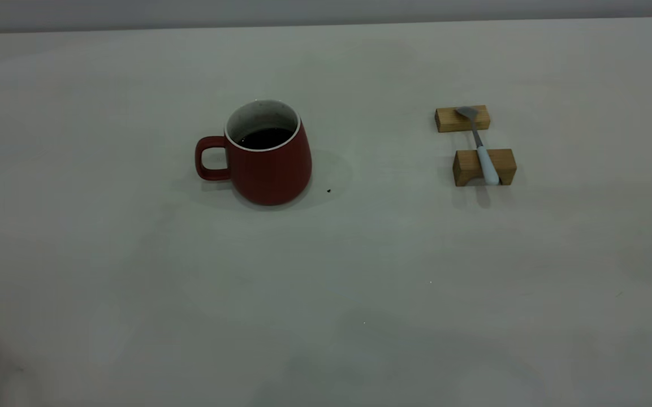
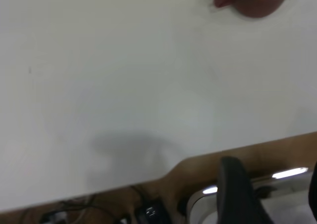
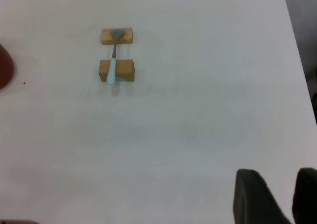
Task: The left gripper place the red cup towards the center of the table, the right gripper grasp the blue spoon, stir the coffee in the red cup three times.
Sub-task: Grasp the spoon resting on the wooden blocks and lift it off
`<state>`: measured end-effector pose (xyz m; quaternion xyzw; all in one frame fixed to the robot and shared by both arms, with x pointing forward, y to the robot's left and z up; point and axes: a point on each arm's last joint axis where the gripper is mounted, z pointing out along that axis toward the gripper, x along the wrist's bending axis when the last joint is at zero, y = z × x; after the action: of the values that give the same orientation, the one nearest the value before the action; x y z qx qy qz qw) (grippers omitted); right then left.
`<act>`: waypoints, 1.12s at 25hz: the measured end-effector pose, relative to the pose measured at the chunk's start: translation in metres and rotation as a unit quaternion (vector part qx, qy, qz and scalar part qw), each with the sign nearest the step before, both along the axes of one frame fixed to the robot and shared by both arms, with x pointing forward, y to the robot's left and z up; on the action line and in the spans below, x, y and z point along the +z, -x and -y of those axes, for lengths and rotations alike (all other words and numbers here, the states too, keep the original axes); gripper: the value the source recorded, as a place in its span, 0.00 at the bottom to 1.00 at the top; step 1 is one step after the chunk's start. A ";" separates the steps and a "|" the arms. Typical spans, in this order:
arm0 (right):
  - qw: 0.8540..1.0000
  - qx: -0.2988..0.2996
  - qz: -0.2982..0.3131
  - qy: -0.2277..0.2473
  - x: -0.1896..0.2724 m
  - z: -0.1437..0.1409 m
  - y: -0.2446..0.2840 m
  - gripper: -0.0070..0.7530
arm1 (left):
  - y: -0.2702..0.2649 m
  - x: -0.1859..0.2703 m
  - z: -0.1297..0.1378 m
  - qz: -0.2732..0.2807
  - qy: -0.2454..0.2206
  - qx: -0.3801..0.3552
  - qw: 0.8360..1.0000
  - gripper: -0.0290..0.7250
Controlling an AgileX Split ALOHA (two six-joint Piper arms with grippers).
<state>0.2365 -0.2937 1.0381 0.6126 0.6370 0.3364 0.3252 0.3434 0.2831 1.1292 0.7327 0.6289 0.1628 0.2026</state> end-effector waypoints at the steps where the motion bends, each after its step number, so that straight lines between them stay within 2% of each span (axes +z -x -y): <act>1: 1.000 0.000 0.000 0.000 0.000 0.000 0.000 0.32 | 0.012 -0.006 -0.004 0.007 0.003 0.010 1.000 0.60; 6: 1.000 0.000 0.000 0.000 0.000 0.000 0.000 0.32 | 0.060 -0.039 -0.014 0.043 0.008 0.052 0.998 0.60; 16: 1.000 0.000 0.000 0.000 0.000 0.000 0.000 0.32 | 0.119 -0.073 -0.021 0.170 -0.001 0.072 0.983 0.60; 28: 1.000 0.000 0.000 0.000 0.000 0.000 0.000 0.32 | 0.122 -0.092 -0.022 0.199 -0.005 0.075 0.977 0.60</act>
<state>0.2365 -0.2937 1.0381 0.6126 0.6370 0.3364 0.3252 0.2216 0.3053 1.0376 0.6379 0.6282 0.3231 0.3068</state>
